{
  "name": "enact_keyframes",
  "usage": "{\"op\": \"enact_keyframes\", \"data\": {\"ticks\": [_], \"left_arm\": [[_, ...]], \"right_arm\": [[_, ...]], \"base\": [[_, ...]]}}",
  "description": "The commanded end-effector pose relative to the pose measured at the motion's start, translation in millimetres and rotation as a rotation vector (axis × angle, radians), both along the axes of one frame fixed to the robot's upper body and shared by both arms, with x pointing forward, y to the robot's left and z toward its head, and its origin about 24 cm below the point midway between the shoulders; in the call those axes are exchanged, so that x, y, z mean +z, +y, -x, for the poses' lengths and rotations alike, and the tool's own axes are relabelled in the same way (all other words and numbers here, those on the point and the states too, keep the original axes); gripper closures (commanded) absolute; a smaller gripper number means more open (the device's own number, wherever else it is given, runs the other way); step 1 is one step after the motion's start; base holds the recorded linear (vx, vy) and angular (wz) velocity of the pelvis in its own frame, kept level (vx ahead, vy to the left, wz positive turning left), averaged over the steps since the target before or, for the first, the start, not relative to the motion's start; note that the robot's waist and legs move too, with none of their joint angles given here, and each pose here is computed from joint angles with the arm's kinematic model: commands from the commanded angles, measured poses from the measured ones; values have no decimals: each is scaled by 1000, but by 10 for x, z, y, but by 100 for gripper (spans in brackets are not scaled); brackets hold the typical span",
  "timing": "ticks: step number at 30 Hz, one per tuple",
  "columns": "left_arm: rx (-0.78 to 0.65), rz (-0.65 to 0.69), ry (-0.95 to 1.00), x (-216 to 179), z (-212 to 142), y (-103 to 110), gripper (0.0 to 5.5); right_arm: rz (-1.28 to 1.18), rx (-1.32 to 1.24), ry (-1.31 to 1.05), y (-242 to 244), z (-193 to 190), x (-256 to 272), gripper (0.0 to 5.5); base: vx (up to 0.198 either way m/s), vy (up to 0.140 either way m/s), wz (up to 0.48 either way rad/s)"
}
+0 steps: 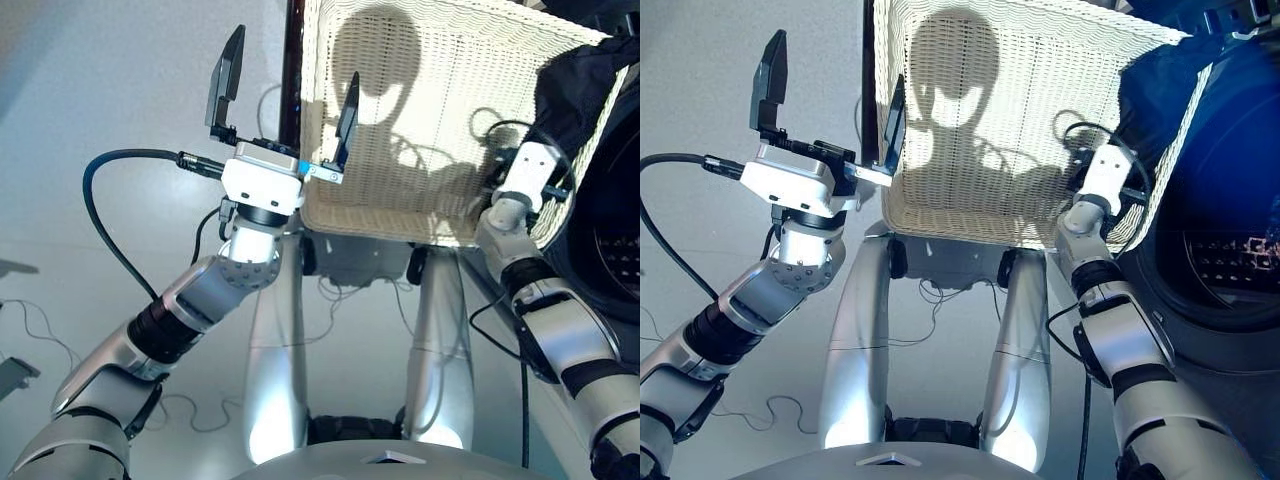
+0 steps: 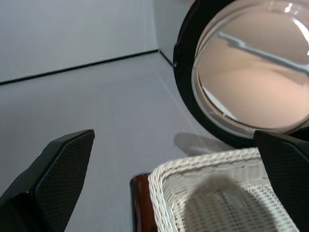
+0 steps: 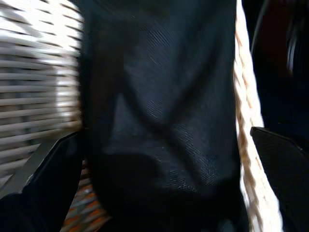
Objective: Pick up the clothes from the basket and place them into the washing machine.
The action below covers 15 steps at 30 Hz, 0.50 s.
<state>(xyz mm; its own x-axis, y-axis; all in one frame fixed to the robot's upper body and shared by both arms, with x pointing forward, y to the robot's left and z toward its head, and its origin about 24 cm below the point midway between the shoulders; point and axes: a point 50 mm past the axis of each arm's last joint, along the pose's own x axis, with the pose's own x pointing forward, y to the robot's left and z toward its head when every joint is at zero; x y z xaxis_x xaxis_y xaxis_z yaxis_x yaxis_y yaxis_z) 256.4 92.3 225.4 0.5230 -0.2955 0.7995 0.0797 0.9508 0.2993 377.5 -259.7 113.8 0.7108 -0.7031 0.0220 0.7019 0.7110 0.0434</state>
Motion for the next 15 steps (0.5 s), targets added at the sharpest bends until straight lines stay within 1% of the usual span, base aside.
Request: {"op": "enact_keyframes", "data": {"ticks": [1, 5, 8, 10, 13, 14, 15], "left_arm": [[-114, 71, -68, 123, 219, -74, 0], [-126, 76, -55, 121, 221, -59, 0], [-139, 66, -44, 116, 222, -52, 0], [-143, 53, -32, 95, 224, -45, 0], [-144, 43, -6, 57, 212, -29, 0], [-144, 43, -19, 87, 213, -25, 0], [-149, 43, 6, 47, 203, -24, 0]], "right_arm": [[-84, -58, -59, -187, 61, 27, 0], [-135, -1, -82, -197, 59, 15, 0], [-122, 40, -77, -255, 58, 46, 0], [-107, 37, -81, -321, 67, 85, 0], [-113, 25, -83, -404, 89, 100, 0], [-113, 28, -97, -403, 75, 146, 0], [-99, 34, -81, -430, 91, 121, 276]], "base": [[0, 0, 0], [0, 0, 0], [26, -3, 3], [39, -10, 5], [-30, -23, 24], [75, -13, 35], [-76, -10, 5]]}}
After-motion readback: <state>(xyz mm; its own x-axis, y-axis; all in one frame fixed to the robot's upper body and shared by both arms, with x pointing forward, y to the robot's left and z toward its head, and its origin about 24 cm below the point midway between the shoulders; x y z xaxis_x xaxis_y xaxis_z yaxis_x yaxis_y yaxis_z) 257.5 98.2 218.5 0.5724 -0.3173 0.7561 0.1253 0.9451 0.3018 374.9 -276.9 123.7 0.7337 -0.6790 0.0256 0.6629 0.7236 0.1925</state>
